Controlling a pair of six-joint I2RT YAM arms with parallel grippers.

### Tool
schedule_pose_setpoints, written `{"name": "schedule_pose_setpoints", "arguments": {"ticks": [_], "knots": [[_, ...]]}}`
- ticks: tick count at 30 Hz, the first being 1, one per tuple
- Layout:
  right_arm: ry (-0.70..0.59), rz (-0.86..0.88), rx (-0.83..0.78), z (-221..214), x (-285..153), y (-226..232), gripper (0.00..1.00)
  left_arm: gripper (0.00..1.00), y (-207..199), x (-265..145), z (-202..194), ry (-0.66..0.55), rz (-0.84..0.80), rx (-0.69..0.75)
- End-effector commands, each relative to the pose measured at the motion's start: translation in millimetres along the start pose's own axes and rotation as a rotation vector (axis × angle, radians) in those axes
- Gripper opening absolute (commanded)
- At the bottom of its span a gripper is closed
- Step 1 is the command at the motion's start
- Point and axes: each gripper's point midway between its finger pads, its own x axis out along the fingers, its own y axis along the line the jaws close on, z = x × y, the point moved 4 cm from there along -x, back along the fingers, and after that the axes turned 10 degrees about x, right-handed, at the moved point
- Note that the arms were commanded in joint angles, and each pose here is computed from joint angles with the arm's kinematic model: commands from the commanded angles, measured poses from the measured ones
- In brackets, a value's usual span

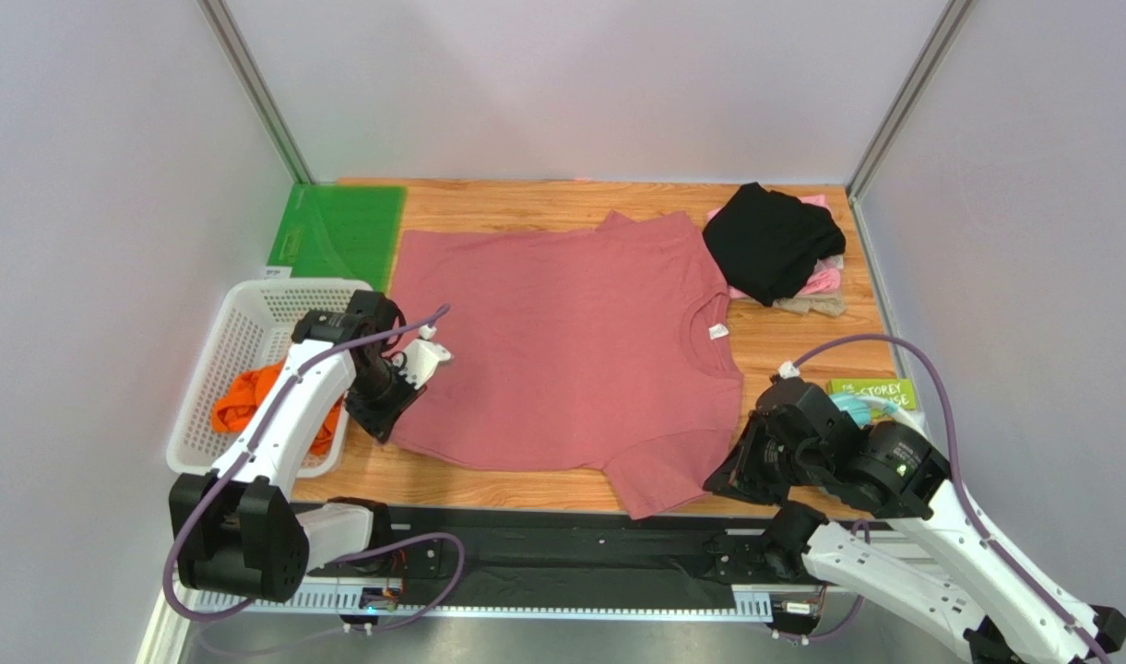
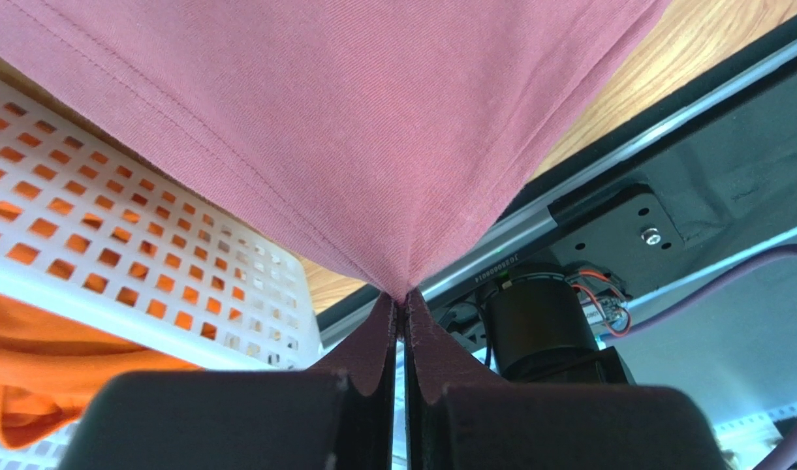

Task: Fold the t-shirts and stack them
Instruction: Grap the side of the flattened tshirt closest away from the robot with both arms, then fold the flattened tshirt in 1/3 of the way

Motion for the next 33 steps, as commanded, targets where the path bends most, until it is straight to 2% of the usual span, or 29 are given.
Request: {"name": "schedule_pose_setpoints", "arguments": {"ticks": [1,6,10,14,21,27,31,33], "knots": [[-0.112,-0.150,-0.040,16,-23,-8,0.00,0.00,2,3,12,-0.021,-0.041,0.005],[-0.337,-0.081,-0.117,57,-33,46,0.00,0.00,40,-3,46,-0.046,0.018,0.007],[-0.386,-0.080,-0.127,78,-23,67,0.00,0.00,76,-12,78,-0.059,0.065,0.006],[-0.422,-0.063,-0.067,108,-11,71,0.00,0.00,111,-24,106,-0.074,0.117,-0.002],[-0.519,-0.008,-0.005,167,-5,87,0.00,0.00,142,0,120,-0.001,0.114,-0.011],[-0.512,0.029,0.000,216,27,115,0.00,0.00,157,19,120,0.048,0.136,-0.011],[-0.470,-0.006,-0.017,251,64,136,0.00,0.00,165,26,120,0.067,0.147,-0.021],[-0.470,0.032,-0.040,266,65,156,0.00,0.00,171,30,121,0.077,0.151,-0.029]]}}
